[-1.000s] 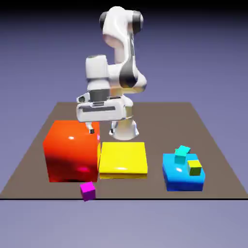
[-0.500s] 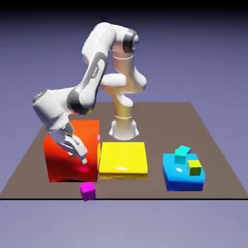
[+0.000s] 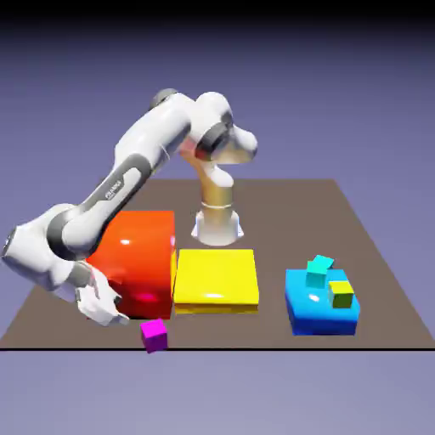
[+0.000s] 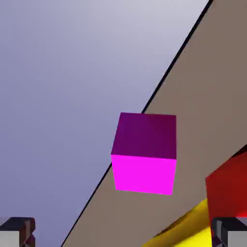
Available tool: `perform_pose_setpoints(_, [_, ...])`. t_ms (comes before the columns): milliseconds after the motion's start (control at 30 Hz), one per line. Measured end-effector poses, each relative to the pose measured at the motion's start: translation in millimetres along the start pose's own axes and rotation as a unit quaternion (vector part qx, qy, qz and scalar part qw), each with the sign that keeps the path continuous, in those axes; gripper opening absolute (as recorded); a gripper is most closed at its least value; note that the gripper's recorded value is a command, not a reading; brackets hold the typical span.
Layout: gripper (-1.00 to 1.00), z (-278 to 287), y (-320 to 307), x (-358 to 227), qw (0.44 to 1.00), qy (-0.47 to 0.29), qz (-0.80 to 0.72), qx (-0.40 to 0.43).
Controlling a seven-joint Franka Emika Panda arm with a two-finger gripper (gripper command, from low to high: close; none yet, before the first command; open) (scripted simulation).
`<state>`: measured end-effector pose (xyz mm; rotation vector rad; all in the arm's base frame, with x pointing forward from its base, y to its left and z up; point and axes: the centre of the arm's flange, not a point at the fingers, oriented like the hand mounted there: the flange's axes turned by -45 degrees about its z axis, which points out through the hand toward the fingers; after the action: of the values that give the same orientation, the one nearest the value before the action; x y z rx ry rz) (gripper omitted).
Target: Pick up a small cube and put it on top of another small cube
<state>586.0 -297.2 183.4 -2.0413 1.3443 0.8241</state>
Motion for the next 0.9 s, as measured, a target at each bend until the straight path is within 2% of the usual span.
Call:
perform_pose_setpoints(300, [0.00,57,-3,42,0.989,-0.129,0.027,-0.061])
perform_pose_setpoints(467, [0.00,110,3,45,0.989,-0.131,0.027,-0.061])
perform_pose_setpoints(500, [-1.00,119,5,44,0.989,-0.131,0.027,-0.062])
perform_pose_setpoints(567, [-1.00,119,5,44,0.989,-0.131,0.027,-0.062])
perform_pose_setpoints(767, [-1.00,59,-4,42,0.989,-0.131,0.024,-0.065])
perform_pose_setpoints(900, [-1.00,74,-16,28,0.982,-0.138,-0.040,-0.121])
